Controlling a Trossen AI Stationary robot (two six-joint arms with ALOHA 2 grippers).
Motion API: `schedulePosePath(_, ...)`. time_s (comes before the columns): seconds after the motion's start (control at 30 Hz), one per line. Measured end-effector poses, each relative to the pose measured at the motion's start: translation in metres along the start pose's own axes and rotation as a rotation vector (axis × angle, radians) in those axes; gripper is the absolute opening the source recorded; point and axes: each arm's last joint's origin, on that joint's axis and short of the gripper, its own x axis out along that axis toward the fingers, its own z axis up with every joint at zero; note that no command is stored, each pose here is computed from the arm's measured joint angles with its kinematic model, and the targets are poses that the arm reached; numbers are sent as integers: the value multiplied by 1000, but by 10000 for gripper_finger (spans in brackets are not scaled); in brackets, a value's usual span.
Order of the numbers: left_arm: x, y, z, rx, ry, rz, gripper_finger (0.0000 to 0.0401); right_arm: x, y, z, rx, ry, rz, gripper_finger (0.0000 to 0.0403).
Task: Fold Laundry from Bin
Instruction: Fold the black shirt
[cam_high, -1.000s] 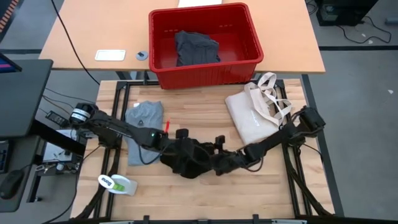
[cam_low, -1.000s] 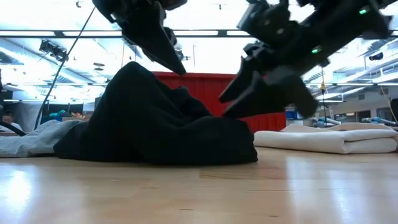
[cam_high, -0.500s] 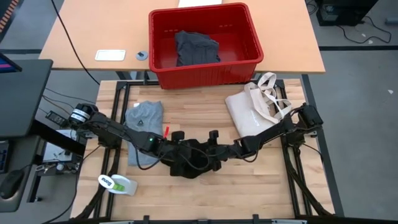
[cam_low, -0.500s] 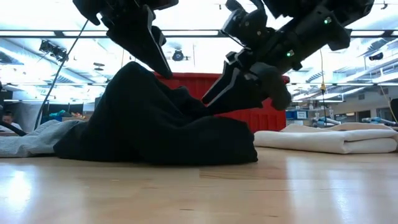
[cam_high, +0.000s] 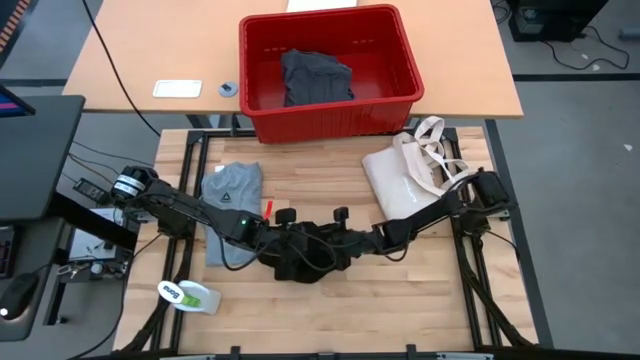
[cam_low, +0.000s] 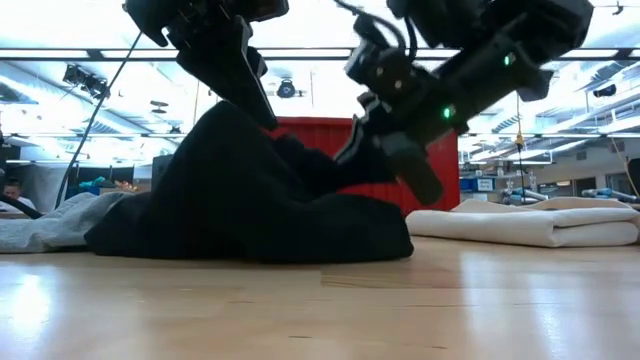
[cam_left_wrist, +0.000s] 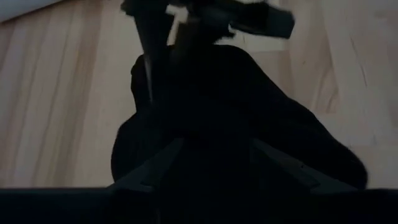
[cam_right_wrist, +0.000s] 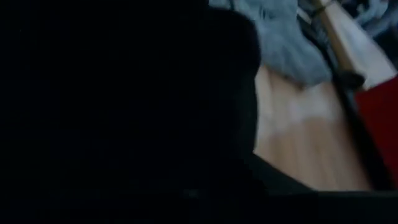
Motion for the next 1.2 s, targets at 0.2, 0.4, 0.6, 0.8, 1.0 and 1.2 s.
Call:
schedulePosePath(0.2,-2,0,1,46,-16,45,181,-22,3,19,-216,-41,-126,30)
schedulePosePath(0.4,-19,-8,8,160,-124,53,181,-50,7,35,-507,35,-336,12)
schedulePosePath(0.6,-31,-21,16,290,-251,26,181,-68,9,45,-528,85,-479,24)
schedulePosePath(0.8,-22,-17,13,307,-196,44,181,-85,25,38,-630,260,-624,31)
schedulePosePath(1.0,-9,-11,16,276,-188,33,181,-100,46,33,-581,180,-561,19)
schedulePosePath(1.2,7,-10,12,247,-137,-10,181,-115,69,15,-402,105,-412,29)
